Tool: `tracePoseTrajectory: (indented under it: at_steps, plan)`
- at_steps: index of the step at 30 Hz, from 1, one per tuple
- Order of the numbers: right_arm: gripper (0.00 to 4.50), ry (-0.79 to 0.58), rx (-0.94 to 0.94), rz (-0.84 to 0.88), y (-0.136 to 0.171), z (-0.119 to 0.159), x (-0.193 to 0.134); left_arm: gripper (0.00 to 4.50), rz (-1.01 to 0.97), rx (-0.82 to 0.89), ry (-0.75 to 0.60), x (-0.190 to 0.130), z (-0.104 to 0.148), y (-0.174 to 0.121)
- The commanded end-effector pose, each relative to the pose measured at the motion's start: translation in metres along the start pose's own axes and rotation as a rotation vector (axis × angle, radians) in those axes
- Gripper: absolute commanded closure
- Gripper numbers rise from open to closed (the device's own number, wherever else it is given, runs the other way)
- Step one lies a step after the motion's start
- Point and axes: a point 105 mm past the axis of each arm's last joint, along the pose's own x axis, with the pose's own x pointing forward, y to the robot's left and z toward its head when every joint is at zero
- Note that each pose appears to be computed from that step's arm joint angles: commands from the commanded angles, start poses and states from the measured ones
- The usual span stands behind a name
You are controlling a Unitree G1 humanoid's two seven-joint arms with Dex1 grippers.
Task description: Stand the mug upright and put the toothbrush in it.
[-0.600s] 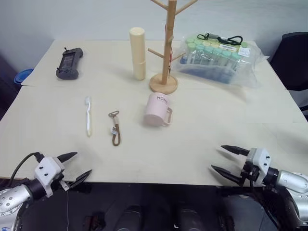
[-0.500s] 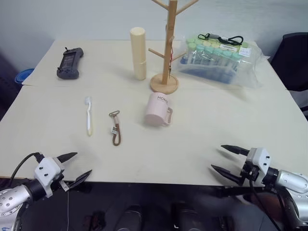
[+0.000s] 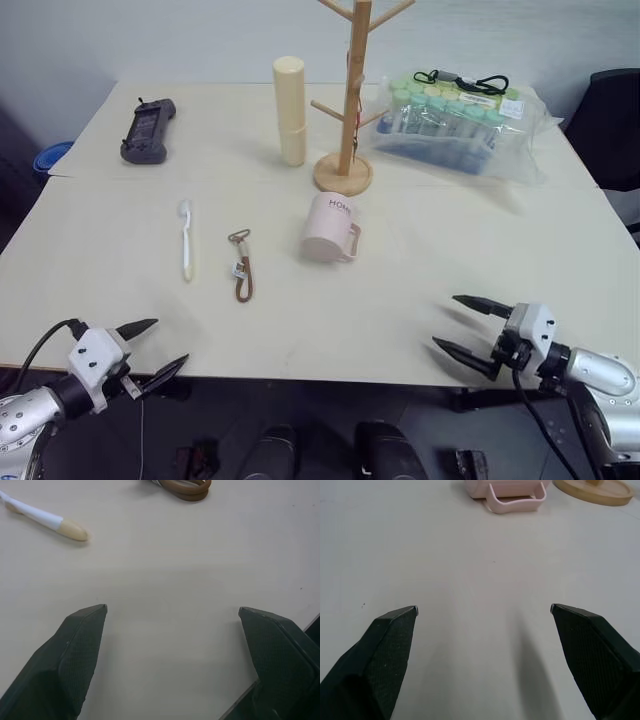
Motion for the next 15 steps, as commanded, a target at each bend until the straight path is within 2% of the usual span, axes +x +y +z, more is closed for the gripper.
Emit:
tracePoseTrajectory:
  at_steps: [1,5,8,11,15]
  plan:
    - [0.05,-0.041,-0.009,0.013,0.001,0.007,0.003,0.00,0.055,0.026,-0.016,-0.009,0.007,0.008]
    - [0.05,-0.070,-0.008,0.035,0.003,0.013,0.010,0.00,0.060,-0.015,0.001,-0.011,0.009,0.010]
    - [0.05,-0.131,-0.011,0.083,0.009,0.028,0.023,0.00,0.062,-0.208,0.077,-0.004,0.016,0.014]
    - [0.05,-0.294,-0.051,0.105,0.013,0.057,0.032,0.00,0.090,-0.370,-0.040,0.024,0.060,0.021]
    - [0.05,-0.374,-0.053,0.146,0.019,0.076,0.045,0.00,0.103,-0.511,-0.009,0.065,0.085,0.017]
